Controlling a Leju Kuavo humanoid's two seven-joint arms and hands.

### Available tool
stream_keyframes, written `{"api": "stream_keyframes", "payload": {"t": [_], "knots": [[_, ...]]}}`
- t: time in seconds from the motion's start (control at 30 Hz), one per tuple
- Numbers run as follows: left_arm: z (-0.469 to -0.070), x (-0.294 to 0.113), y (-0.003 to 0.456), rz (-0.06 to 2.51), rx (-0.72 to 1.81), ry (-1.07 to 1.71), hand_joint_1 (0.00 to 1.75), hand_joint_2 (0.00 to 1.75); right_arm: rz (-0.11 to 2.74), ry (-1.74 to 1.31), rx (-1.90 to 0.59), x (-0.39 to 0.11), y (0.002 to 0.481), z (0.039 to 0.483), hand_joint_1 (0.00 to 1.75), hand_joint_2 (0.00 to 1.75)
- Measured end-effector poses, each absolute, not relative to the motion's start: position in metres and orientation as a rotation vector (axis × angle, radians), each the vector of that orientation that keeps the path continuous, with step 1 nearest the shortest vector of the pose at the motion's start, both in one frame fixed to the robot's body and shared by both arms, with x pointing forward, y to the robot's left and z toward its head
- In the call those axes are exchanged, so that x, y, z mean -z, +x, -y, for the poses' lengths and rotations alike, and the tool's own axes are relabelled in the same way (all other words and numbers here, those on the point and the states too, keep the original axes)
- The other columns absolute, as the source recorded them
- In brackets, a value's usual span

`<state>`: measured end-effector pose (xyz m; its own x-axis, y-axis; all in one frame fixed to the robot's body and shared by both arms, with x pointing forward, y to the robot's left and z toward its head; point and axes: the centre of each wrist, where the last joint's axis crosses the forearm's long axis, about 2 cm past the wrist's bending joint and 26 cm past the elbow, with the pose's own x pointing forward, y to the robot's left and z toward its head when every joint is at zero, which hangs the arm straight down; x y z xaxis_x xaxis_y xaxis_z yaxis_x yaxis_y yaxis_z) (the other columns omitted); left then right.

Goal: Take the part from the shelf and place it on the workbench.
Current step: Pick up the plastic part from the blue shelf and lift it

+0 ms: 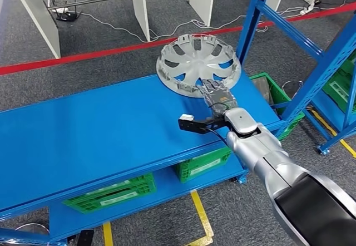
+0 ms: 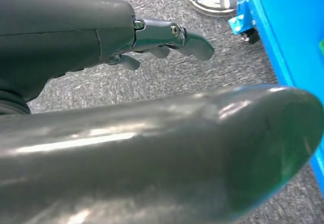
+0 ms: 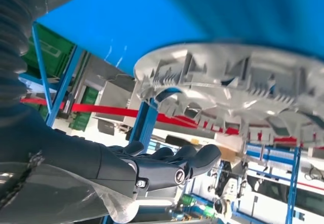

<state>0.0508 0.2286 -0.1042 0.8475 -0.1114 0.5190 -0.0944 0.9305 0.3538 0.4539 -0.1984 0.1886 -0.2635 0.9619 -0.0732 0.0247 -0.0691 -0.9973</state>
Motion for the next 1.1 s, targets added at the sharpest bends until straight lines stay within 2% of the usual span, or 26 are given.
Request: {"api": "stream_keyframes", "payload": {"t": [1.1], "knots": [[-0.2286,0.1044,0.0509,0.578,0.008,0.365,0.0,0.0,1.419,-1.141,-1.473,-0.1946,0.4548,0.1896,0.0,1.75]]}}
